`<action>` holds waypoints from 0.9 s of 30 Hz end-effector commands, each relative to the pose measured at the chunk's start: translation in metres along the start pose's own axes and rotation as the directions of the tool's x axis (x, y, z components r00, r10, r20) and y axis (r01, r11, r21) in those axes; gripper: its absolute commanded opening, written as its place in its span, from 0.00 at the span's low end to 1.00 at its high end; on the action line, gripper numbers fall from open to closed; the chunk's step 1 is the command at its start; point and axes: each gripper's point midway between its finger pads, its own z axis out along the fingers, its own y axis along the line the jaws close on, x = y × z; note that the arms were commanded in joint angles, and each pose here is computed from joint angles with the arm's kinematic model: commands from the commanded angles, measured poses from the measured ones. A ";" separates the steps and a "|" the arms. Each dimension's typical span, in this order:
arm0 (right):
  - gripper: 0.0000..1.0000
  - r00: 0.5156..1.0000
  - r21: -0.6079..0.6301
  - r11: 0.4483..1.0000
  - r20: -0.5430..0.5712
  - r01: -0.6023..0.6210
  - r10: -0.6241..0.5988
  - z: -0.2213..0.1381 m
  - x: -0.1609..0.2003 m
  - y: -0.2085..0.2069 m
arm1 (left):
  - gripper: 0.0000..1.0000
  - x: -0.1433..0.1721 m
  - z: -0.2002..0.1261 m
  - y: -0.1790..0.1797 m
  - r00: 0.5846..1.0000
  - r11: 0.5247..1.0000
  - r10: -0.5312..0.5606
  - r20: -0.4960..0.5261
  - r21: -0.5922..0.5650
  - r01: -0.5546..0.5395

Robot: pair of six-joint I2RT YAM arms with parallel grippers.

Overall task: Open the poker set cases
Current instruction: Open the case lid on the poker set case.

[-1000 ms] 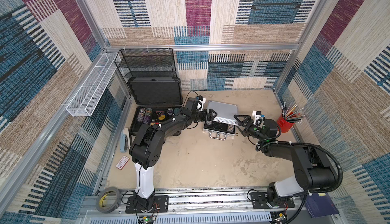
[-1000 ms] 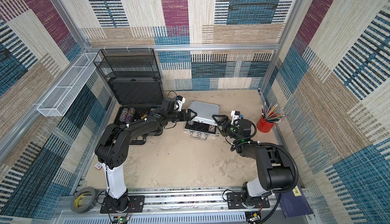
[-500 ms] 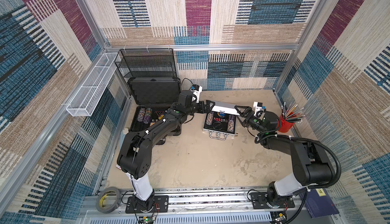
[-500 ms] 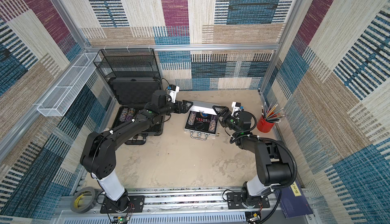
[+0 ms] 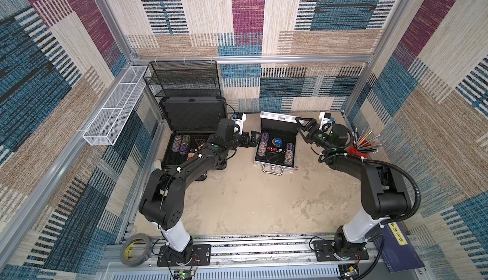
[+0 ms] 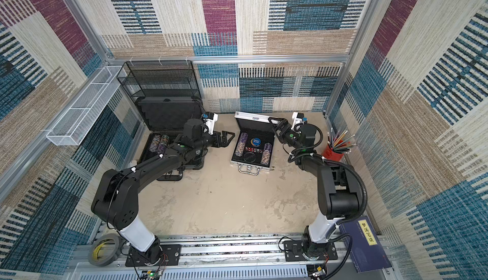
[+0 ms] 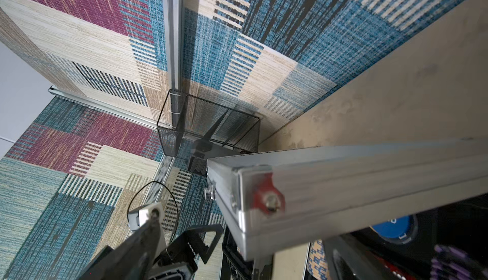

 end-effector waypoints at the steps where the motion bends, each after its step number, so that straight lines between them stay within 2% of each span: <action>1: 0.96 0.999 -0.002 0.999 0.002 0.036 -0.036 0.008 -0.010 -0.001 | 0.94 0.012 0.006 0.003 0.999 0.999 -0.039 -0.003 0.038 0.039; 8: 0.93 0.994 0.072 0.992 0.013 0.107 -0.109 0.027 -0.036 -0.022 | 0.84 0.046 0.033 0.018 0.990 0.990 -0.127 -0.069 0.059 0.131; 12: 0.92 0.991 0.071 0.989 0.019 0.127 -0.129 0.033 -0.050 -0.026 | 0.78 0.059 0.047 0.024 0.978 0.978 -0.187 -0.088 0.076 0.194; 18: 0.92 0.988 0.068 0.986 0.035 0.151 -0.153 0.039 -0.063 -0.027 | 0.65 0.071 0.056 0.032 0.971 0.971 -0.222 -0.091 0.072 0.229; 26: 0.92 0.975 0.109 0.969 0.011 0.221 -0.224 0.051 -0.073 -0.039 | 0.56 0.085 0.057 0.039 0.966 0.970 -0.231 -0.114 0.046 0.237; 27: 0.91 0.972 0.115 0.966 0.008 0.232 -0.234 0.052 -0.074 -0.040 | 0.52 0.086 0.057 0.039 0.966 0.971 -0.231 -0.115 0.043 0.237</action>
